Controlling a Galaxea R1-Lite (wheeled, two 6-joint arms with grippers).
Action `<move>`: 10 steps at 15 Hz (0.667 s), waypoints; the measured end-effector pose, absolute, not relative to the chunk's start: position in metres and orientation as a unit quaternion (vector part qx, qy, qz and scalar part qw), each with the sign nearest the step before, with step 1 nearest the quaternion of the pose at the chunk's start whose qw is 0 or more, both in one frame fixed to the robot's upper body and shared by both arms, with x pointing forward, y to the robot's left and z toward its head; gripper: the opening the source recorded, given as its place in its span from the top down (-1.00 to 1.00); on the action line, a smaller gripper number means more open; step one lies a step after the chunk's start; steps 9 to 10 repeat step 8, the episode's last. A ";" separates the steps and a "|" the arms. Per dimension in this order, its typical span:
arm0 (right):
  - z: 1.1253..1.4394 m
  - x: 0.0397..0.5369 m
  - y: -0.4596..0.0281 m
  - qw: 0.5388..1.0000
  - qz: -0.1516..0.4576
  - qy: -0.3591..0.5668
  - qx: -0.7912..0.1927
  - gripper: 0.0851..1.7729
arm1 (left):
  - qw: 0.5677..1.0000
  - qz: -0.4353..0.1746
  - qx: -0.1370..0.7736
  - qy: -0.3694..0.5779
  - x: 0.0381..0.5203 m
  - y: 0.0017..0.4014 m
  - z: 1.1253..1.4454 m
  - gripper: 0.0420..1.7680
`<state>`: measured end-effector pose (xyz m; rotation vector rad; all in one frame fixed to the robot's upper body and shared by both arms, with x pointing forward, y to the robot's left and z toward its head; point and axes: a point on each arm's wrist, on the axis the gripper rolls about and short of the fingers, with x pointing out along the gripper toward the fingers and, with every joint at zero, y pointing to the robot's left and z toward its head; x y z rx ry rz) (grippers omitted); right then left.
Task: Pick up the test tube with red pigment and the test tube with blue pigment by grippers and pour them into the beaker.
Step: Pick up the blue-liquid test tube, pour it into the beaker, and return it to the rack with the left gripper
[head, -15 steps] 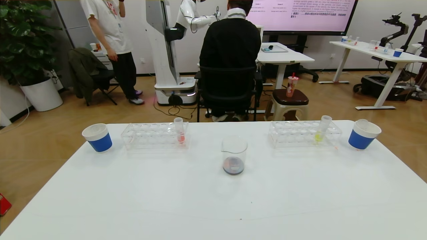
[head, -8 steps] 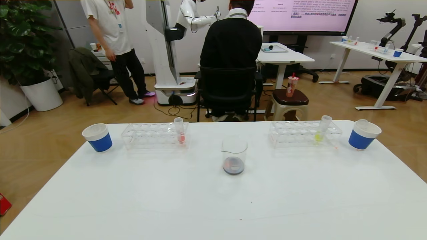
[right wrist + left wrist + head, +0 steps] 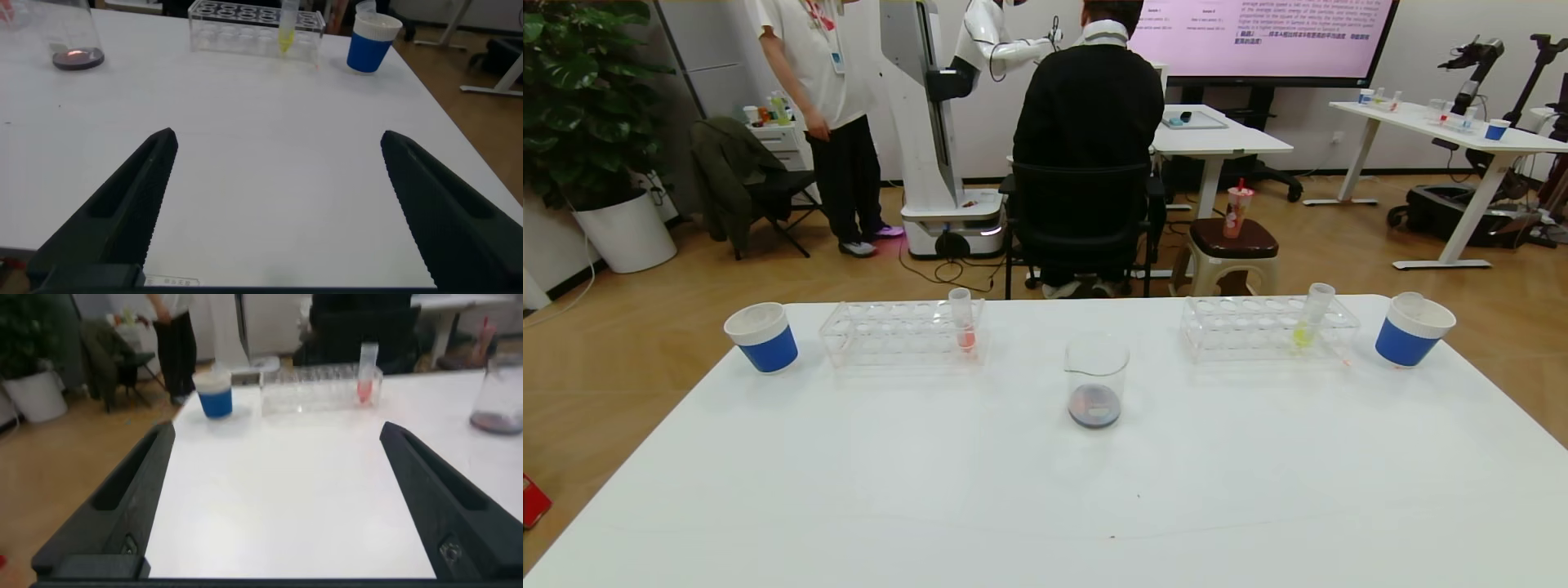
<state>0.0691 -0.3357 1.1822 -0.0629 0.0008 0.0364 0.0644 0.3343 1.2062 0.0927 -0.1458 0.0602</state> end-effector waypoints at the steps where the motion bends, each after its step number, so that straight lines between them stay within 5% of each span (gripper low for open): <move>1: 1.182 0.069 -0.336 0.999 0.018 0.000 -0.032 -0.96 | 0.998 0.008 0.047 -0.033 0.067 0.333 1.194 -0.98; 10: 1.182 0.069 -0.336 0.999 0.018 0.000 -0.032 -0.96 | 0.999 -0.005 0.036 -0.002 0.069 0.333 1.183 -0.98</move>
